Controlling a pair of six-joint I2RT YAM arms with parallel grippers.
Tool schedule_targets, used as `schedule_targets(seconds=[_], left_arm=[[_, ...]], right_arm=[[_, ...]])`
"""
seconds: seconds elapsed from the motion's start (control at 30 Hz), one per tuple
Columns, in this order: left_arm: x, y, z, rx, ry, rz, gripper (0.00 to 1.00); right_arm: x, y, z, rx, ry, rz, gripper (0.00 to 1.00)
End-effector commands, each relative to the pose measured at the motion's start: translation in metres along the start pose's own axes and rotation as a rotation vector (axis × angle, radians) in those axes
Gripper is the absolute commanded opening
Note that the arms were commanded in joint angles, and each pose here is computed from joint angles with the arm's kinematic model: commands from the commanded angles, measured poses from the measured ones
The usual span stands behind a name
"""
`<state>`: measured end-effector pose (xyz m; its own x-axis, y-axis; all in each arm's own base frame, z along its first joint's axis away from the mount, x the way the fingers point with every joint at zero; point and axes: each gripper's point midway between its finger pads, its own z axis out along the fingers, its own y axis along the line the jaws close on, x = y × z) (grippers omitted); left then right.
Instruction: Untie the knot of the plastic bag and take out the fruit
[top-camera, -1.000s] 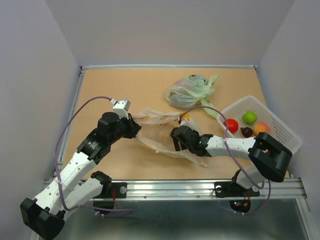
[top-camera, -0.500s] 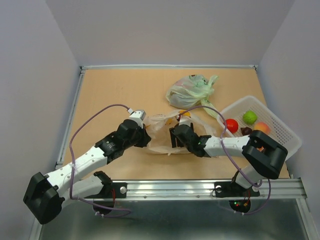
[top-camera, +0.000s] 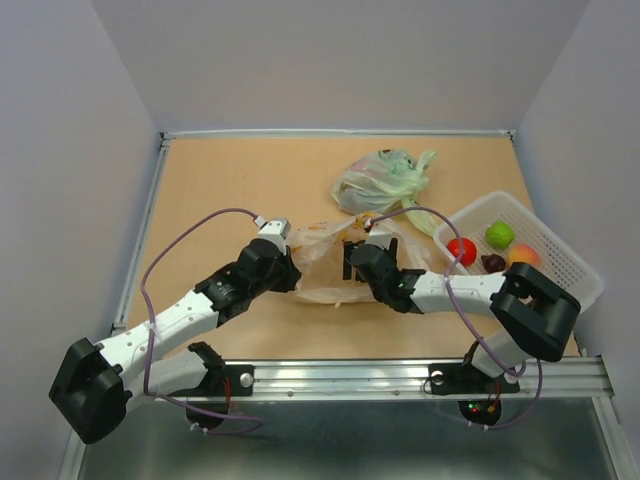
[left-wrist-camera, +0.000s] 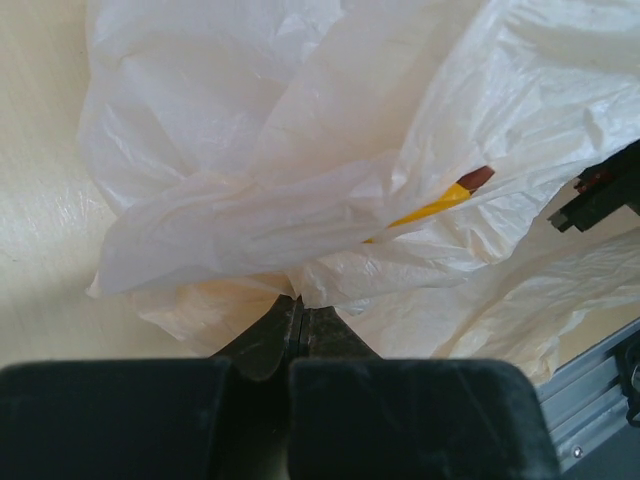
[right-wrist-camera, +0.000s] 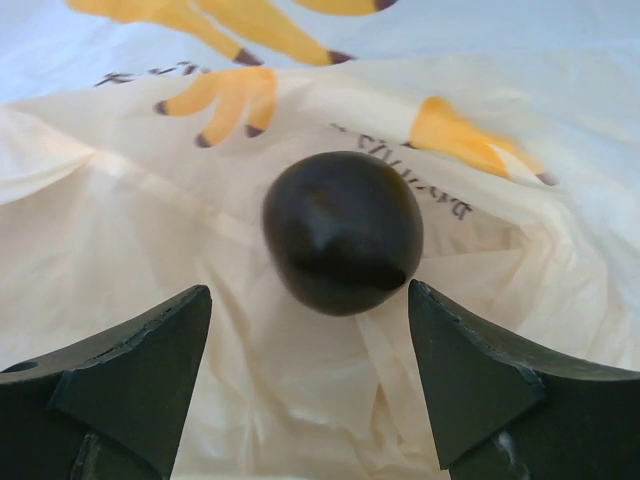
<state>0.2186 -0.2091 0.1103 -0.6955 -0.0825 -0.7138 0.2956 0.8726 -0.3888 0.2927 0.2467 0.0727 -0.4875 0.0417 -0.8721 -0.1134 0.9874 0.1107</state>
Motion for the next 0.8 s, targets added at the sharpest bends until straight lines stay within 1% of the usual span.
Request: schedule_targets(seconds=[0.0, 0.3, 0.4, 0.53, 0.57, 0.6, 0.63, 0.7, 0.73, 0.77], left_arm=[[-0.008, -0.004, -0.001, 0.008, -0.043, -0.003, 0.01], [-0.005, -0.001, -0.006, -0.001, -0.044, -0.007, 0.00], [-0.005, 0.000, -0.007, -0.004, -0.046, -0.009, 0.00], [-0.006, 0.001, -0.007, -0.008, -0.047, -0.012, 0.00], [-0.006, 0.001, -0.007, -0.012, -0.047, -0.012, 0.00], [-0.006, 0.002, -0.007, -0.014, -0.049, -0.012, 0.00], [-0.007, 0.002, -0.008, -0.019, -0.052, -0.014, 0.00], [-0.009, 0.002, -0.008, -0.022, -0.059, -0.017, 0.00], [-0.009, 0.003, -0.008, -0.026, -0.062, -0.019, 0.00], [-0.012, 0.003, -0.009, -0.032, -0.069, -0.022, 0.00]], right_arm=[[-0.022, -0.002, 0.016, 0.085, -0.083, 0.112, 0.84], [-0.020, 0.002, 0.036, 0.129, -0.087, 0.145, 0.74], [-0.024, -0.001, 0.038, 0.147, -0.111, 0.160, 0.64], [-0.028, -0.002, 0.038, 0.151, -0.135, 0.164, 0.46], [-0.027, -0.004, 0.038, 0.154, -0.134, 0.162, 0.35], [-0.027, -0.003, 0.037, 0.146, -0.134, 0.165, 0.28], [-0.028, -0.001, 0.035, 0.128, -0.131, 0.167, 0.19], [-0.029, 0.004, 0.033, 0.094, -0.122, 0.166, 0.12], [-0.029, 0.008, 0.031, 0.069, -0.118, 0.161, 0.09], [-0.032, 0.012, 0.027, 0.034, -0.111, 0.156, 0.03]])
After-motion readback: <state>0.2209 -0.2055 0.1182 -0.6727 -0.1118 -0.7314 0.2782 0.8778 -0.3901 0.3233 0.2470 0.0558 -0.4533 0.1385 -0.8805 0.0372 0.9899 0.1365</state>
